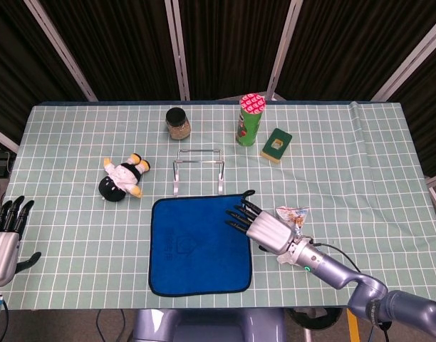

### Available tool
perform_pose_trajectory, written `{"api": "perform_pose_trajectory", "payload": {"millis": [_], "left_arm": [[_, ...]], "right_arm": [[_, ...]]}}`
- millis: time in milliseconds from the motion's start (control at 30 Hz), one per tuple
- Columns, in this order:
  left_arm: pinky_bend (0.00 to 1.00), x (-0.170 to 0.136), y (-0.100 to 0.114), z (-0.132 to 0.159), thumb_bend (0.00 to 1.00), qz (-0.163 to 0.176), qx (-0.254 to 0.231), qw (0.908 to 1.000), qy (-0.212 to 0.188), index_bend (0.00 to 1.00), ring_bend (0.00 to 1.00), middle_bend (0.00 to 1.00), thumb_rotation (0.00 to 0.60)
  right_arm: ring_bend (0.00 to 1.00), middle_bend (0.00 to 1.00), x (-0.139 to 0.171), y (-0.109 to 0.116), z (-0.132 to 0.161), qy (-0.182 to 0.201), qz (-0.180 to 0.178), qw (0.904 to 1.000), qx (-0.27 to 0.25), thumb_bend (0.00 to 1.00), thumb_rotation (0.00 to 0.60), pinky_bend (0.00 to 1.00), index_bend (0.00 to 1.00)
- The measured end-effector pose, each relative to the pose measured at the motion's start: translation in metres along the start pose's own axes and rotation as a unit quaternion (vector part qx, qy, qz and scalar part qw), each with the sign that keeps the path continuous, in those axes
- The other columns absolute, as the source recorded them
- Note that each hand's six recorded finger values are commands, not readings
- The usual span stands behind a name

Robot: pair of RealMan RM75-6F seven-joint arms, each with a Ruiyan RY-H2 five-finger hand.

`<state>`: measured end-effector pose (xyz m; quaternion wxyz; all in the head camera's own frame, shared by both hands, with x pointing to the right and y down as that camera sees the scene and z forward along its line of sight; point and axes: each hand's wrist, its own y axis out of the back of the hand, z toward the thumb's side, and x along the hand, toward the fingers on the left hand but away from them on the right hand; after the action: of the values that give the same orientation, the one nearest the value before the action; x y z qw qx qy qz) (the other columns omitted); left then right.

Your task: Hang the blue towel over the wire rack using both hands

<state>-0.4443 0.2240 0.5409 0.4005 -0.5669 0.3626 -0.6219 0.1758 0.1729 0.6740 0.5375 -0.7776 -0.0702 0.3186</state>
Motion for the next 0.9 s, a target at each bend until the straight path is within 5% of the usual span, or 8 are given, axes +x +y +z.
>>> {"api": "perform_pose_trajectory", "payload": {"millis": [367, 900], "left_arm": [[0.0, 0.002, -0.003, 0.004, 0.0, -0.006, 0.003, 1.0, -0.002, 0.0, 0.0, 0.0, 0.6], [0.0, 0.003, -0.004, 0.002, 0.0, -0.007, 0.003, 1.0, 0.001, 0.0, 0.0, 0.0, 0.6]], "right_arm": [[0.0, 0.0, -0.03, -0.017, 0.011, 0.017, 0.01, 0.9996, 0.021, 0.07, 0.6, 0.0, 0.12], [0.0, 0.0, -0.035, -0.034, 0.006, 0.016, 0.027, 0.9987, 0.04, 0.07, 0.6, 0.0, 0.12]]}}
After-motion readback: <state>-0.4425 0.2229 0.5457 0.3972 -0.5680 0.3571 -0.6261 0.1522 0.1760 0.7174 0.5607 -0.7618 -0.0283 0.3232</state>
